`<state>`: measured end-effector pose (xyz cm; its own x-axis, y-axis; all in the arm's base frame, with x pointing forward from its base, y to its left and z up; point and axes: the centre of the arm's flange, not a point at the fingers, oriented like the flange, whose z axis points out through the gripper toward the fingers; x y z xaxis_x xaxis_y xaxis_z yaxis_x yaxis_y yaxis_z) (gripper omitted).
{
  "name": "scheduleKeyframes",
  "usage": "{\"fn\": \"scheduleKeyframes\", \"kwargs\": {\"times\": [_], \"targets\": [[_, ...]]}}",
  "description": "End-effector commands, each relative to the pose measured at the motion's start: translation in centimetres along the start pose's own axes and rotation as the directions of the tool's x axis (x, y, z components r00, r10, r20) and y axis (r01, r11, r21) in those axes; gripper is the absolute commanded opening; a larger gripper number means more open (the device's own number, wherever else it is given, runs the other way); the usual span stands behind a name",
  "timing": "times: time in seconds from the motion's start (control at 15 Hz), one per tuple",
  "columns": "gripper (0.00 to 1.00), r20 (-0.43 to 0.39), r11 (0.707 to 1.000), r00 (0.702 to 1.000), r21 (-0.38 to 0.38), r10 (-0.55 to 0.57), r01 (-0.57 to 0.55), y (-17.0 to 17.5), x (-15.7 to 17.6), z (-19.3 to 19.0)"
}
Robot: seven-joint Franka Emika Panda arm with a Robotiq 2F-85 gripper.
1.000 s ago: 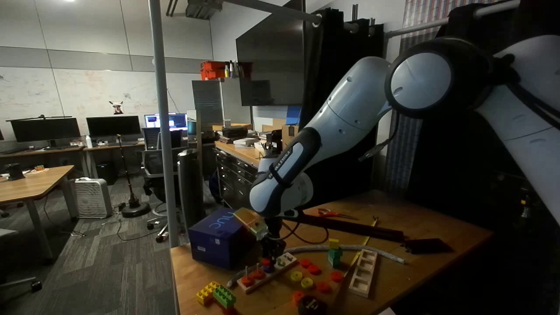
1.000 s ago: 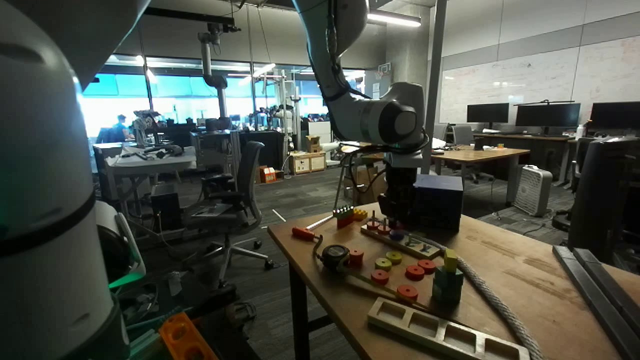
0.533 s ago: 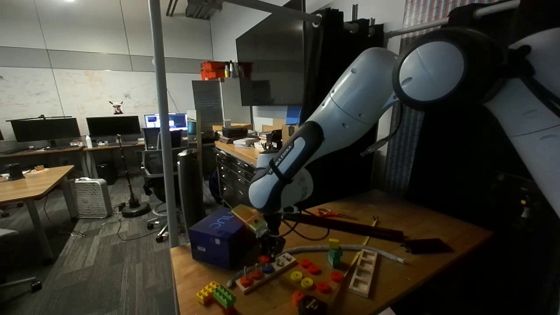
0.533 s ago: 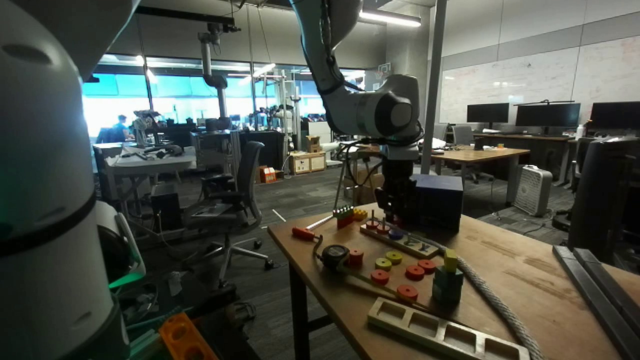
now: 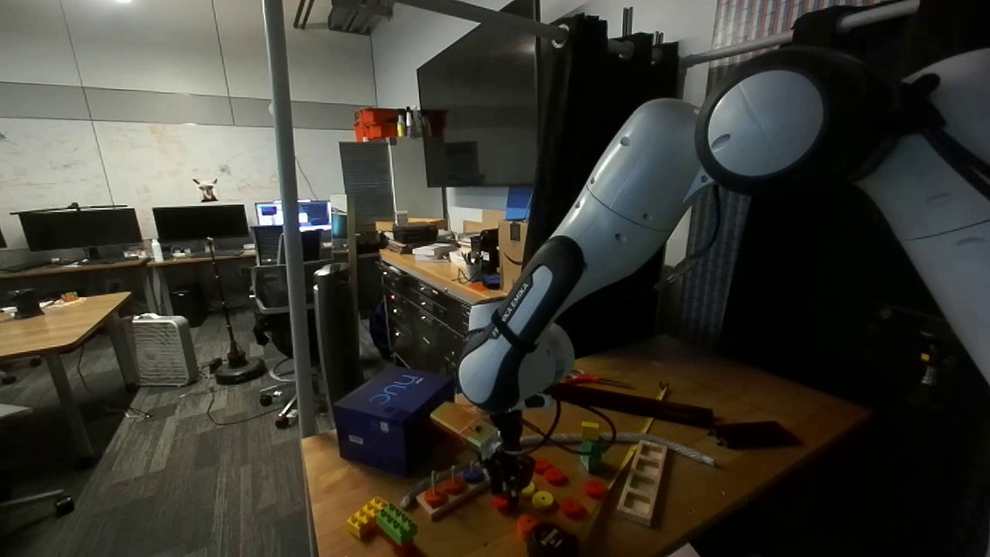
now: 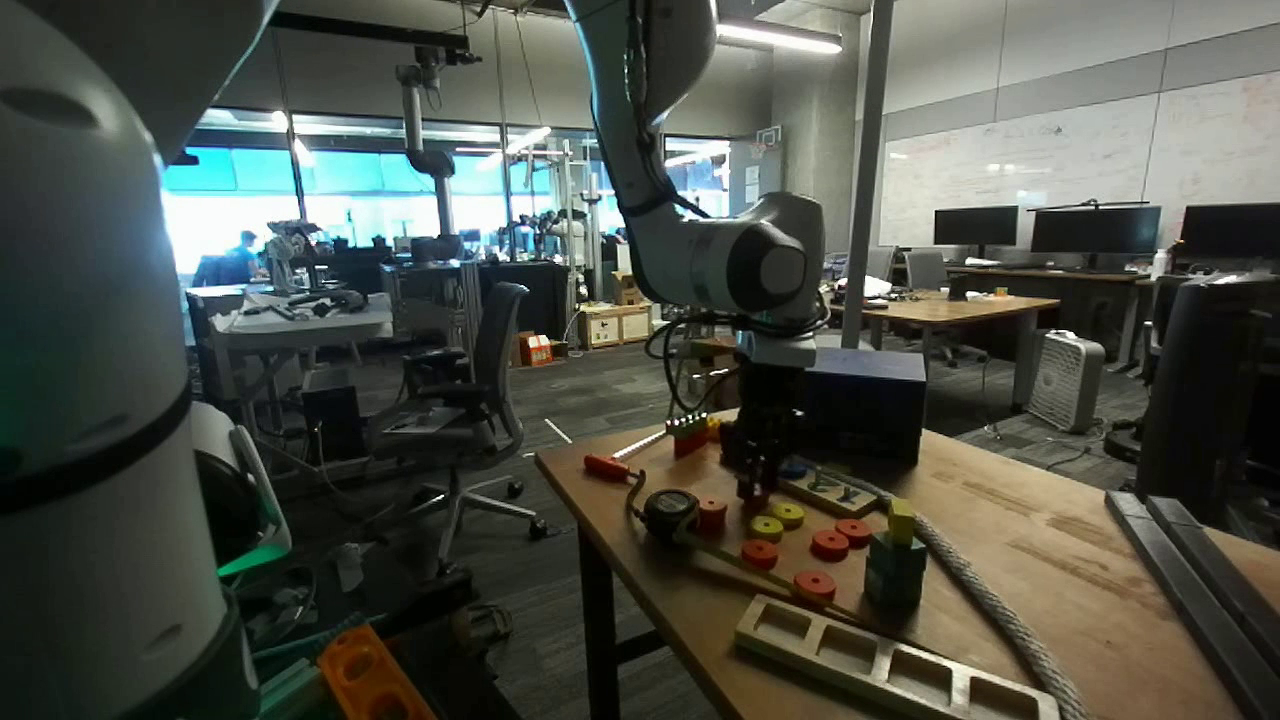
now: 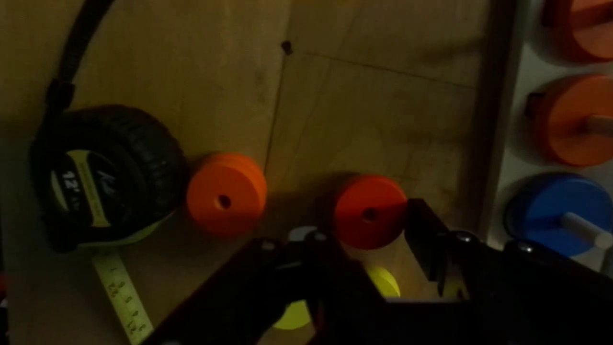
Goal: Pick up the orange object from the wooden object and put it on the table
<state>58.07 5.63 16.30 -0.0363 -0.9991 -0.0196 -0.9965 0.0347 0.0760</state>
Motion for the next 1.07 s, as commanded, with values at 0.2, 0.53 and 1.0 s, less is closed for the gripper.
{"fn": "scheduleKeyframes", "kwargs": {"times": [0.2, 0.53, 1.0], "targets": [[0.17, 0.022, 0.999, 0.999, -0.017, -0.048, 0.049, 2.0, -0.4, -0.8], [0.67, 0.03, 0.997, 0.996, -0.021, -0.078, 0.079, 2.1, -0.3, -0.7], [1.0, -0.014, 0.965, 0.965, -0.027, -0.263, 0.262, 3.2, -1.9, -4.5]]}}
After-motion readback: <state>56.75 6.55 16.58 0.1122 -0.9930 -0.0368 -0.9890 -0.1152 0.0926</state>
